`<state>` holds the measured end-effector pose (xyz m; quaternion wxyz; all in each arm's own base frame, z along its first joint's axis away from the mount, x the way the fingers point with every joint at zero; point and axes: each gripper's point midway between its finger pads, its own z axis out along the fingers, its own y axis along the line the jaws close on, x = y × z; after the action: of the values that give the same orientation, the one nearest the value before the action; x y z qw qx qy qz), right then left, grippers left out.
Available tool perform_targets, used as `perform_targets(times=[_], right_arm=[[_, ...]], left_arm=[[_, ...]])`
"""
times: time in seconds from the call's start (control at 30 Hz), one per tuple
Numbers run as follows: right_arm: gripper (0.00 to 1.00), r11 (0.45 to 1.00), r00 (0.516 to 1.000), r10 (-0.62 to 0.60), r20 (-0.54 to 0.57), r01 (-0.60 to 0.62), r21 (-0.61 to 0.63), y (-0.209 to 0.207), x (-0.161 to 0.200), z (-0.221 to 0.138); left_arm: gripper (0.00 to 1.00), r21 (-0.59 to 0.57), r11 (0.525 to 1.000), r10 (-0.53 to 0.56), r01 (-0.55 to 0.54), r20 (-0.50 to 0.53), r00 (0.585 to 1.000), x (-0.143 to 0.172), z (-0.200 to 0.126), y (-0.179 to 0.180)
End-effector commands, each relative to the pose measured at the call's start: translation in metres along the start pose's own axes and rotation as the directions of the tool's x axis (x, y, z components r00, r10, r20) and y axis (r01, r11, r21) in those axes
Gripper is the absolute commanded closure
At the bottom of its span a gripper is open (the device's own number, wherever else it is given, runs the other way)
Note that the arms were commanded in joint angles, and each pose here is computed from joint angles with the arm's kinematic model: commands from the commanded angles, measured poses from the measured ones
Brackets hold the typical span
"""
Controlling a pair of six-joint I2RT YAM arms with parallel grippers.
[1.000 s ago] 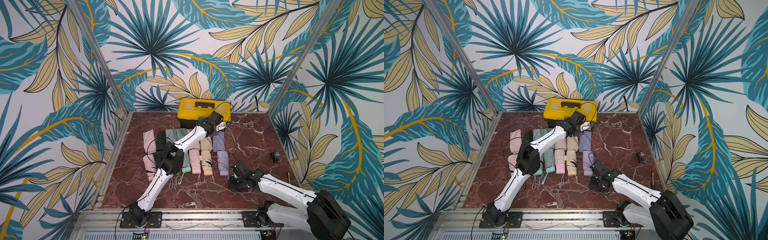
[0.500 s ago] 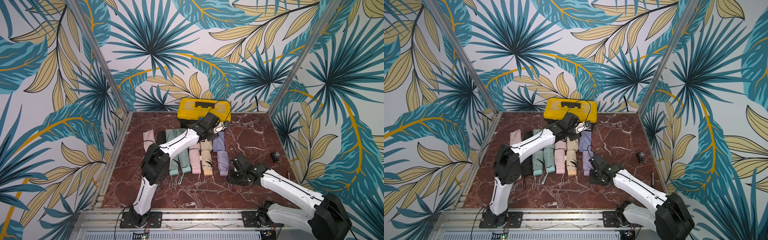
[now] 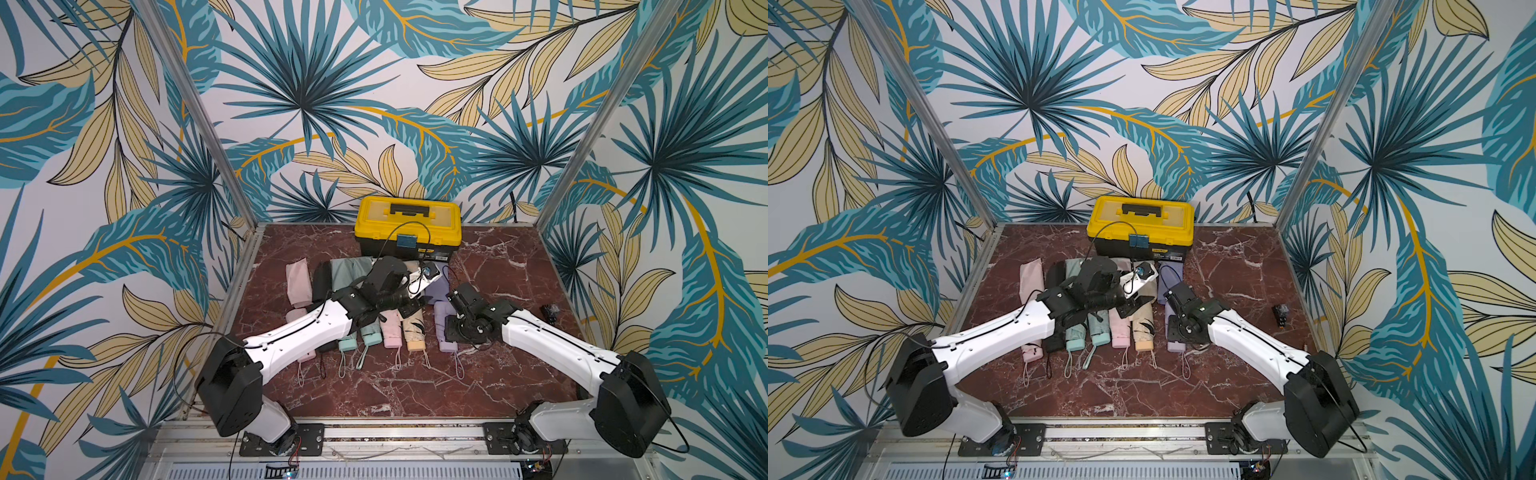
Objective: Take umbrellas out of sleeves
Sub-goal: Adjust the umbrella at the center of the board.
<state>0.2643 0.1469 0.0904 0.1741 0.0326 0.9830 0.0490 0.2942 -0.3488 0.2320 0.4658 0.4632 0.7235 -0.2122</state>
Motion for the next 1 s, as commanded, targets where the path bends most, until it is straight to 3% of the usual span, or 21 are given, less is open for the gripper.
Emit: perform_targets(times=[0.0, 0.07, 0.4, 0.63, 0.97], right_arm=[[0.36, 0.999, 1.000, -0.014, 0.024, 0.013, 0.043, -0.007, -0.016, 0.006], [0.31, 0.998, 1.000, -0.011, 0.025, 0.010, 0.055, -0.010, -0.024, 0.013], [0.31, 1.000, 1.000, 0.012, -0.027, -0.012, -0.009, -0.013, -0.051, 0.053], [0.36, 0.996, 0.998, -0.013, -0.060, 0.008, -0.090, 0.004, -0.050, 0.069], [0.44, 0.996, 0.994, -0.069, -0.090, 0.063, -0.065, -0.003, -0.034, 0.075]], left_arm=[[0.46, 0.055, 0.994, -0.102, 0.096, 0.122, 0.987, -0.017, -0.025, -0.018], [0.46, 0.050, 0.993, -0.110, 0.104, 0.117, 0.987, -0.005, -0.035, -0.026], [0.42, 0.018, 0.990, -0.144, 0.143, 0.176, 0.974, 0.020, -0.079, -0.033], [0.42, 0.009, 0.994, -0.112, 0.112, 0.141, 0.984, 0.033, -0.072, -0.033], [0.44, 0.019, 0.993, -0.119, 0.118, 0.117, 0.986, 0.042, -0.064, -0.036]])
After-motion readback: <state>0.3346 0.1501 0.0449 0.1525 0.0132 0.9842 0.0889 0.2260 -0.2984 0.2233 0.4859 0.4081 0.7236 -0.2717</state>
